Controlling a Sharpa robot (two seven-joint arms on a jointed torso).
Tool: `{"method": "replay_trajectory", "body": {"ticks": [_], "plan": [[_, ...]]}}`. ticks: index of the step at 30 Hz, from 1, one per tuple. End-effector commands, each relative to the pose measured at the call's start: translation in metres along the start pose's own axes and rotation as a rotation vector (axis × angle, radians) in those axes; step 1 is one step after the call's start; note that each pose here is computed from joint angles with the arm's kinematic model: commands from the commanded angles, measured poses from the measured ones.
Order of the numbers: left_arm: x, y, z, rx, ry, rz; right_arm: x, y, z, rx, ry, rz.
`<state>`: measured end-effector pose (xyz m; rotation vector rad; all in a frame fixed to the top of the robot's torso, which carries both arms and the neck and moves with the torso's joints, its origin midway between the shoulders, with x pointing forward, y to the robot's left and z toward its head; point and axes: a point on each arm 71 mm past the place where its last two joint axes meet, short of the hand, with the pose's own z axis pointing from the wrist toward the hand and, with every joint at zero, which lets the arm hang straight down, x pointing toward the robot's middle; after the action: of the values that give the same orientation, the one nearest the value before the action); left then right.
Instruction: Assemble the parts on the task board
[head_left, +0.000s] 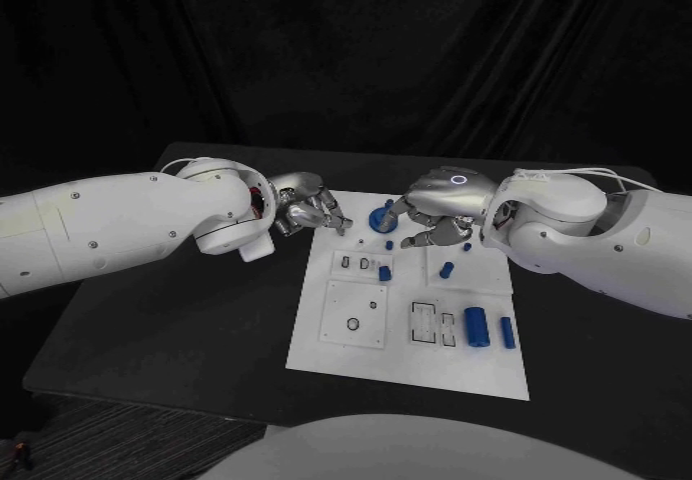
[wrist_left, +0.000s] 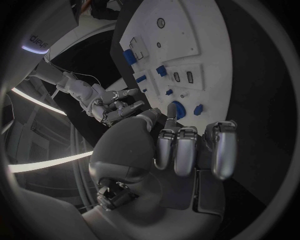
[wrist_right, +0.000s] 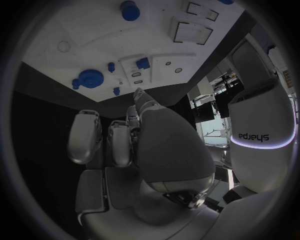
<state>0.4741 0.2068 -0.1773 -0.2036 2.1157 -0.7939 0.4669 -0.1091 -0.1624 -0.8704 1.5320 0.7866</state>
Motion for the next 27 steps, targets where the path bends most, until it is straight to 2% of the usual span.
{"method": "replay_trajectory", "body": {"ticks": [1, 10, 17, 27], "plan": [[-0.0016, -0.0033, -0.0003, 0.066, -0.031, -0.043, 0.007, 0.002, 0.002, -0.029, 0.086, -0.048], [-0.0025, 0.0003, -0.0011, 0.063, -0.027, -0.045, 0.017, 0.000, 0.006, -0.030, 0.168, -0.093], [-0.0026, 0.0031, -0.0017, 0.057, -0.024, -0.047, 0.023, 0.003, 0.011, -0.070, 0.182, -0.163], [-0.0026, 0.0064, -0.0026, 0.046, -0.019, -0.048, 0.029, 0.006, 0.014, -0.086, 0.188, -0.179]]}}
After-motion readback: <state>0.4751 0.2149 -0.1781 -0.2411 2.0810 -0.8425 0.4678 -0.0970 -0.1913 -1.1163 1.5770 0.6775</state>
